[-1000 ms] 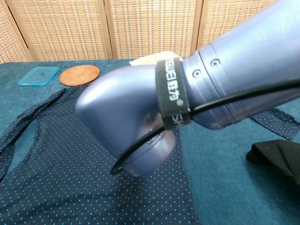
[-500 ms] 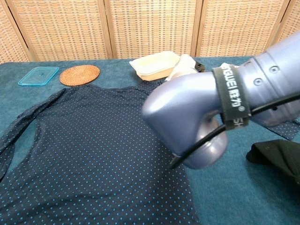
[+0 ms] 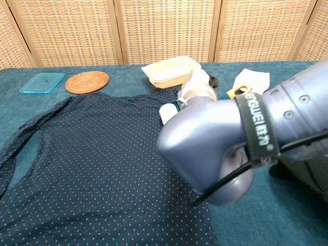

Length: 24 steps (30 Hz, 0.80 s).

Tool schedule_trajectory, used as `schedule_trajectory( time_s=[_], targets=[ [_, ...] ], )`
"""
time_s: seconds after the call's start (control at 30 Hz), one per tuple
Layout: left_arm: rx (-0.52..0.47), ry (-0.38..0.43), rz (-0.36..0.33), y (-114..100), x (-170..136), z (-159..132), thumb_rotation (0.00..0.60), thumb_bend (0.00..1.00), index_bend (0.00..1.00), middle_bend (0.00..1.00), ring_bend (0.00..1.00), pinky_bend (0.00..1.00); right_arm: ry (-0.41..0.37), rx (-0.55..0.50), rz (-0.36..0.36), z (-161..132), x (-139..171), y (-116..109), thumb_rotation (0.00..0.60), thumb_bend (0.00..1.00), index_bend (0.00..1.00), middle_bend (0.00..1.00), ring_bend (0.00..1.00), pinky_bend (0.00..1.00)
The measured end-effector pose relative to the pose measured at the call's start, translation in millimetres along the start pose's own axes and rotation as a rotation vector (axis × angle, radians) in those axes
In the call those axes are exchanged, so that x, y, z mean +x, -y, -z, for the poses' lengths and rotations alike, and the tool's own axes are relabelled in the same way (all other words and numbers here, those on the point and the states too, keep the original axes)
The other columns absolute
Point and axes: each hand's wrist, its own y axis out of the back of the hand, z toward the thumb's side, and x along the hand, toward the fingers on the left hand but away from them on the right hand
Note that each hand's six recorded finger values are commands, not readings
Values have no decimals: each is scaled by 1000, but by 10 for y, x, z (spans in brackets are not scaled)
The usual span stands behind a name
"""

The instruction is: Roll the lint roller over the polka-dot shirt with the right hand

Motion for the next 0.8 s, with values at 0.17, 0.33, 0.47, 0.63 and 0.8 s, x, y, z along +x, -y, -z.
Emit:
schedule_trajectory(
  time_s=[0.17,0.33,0.47,0.63,0.8],
  targets=[
    [-2,-3,3,1,2,12,600,0,0,0,0,0,-28,5,39,-195,128,-178,600,982,794,1000,1000,1000],
    [-4,-6,5,1,5,28,600,0,0,0,0,0,-52,1,66,-348,235,-334,600,981,794,1000,1000,1000],
    [-3,-3,3,-3,2,25,600,0,0,0,0,0,-86,-3,94,-496,357,-461,600,981,794,1000,1000,1000],
    [-6,-5,1,-6,-8,34,600,0,0,0,0,0,-105,7,105,-553,401,-491,600,981,793,1000,1000,1000],
    [-6,-6,1,-6,-4,43,600,0,0,0,0,0,-71,21,89,-497,327,-391,600,981,793,1000,1000,1000]
  ],
)
